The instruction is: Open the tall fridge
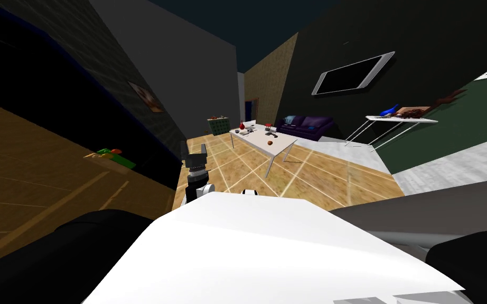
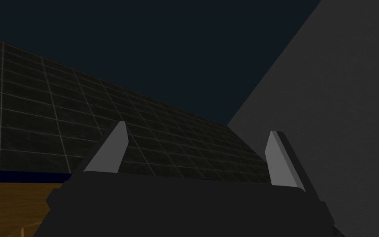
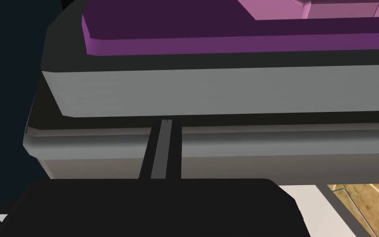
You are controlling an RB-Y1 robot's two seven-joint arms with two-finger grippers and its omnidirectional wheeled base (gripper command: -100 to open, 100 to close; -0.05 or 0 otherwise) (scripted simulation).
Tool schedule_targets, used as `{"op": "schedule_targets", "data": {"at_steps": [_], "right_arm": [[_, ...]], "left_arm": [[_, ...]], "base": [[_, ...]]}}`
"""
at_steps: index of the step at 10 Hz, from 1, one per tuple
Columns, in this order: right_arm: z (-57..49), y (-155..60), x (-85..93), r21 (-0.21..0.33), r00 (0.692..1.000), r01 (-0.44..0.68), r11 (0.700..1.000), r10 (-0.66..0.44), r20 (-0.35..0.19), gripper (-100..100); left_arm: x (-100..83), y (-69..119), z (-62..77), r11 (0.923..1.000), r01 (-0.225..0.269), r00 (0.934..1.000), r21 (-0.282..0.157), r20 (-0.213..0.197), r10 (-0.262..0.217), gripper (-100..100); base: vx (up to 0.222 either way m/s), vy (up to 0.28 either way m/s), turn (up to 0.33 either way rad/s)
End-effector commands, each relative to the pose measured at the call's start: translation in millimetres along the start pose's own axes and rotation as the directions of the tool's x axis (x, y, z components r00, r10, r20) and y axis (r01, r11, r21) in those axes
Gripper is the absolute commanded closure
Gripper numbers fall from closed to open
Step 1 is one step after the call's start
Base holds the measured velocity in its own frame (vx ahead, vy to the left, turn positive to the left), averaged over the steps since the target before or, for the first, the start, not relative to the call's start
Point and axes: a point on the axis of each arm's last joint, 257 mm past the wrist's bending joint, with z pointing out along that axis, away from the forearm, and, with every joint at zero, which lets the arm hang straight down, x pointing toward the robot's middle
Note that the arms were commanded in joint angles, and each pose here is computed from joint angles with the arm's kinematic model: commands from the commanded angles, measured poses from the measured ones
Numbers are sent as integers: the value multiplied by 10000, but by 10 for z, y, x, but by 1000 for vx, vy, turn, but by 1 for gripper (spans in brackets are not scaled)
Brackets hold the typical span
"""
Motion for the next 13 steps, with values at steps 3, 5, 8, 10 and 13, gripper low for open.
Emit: {"op": "schedule_targets", "data": {"at_steps": [3,5,8,10,13], "right_arm": [[-27,-70,142,146,9990,11,9999,-4,-455,100],[-35,31,233,263,9977,-615,9978,621,-253,-100],[-62,91,421,649,9871,-1585,9852,1597,-126,-100],[-75,139,538,875,9753,-2198,9716,2208,-25,-100],[-118,218,847,1299,9378,-3432,9302,3471,-86,-100]], "left_arm": [[0,0,0,10000,-1,10000,0,0,1,0],[0,0,1,10000,1,10000,3,-1,-1,0],[0,0,1,10000,1,10000,2,-3,-1,0],[1,0,1,10000,1,10000,2,-2,-1,0],[1,0,1,10000,1,10000,2,-2,-1,0]], "base": [[350,82,-159],[95,49,-45],[14,-7,-1],[11,0,-5],[44,12,-8]]}}
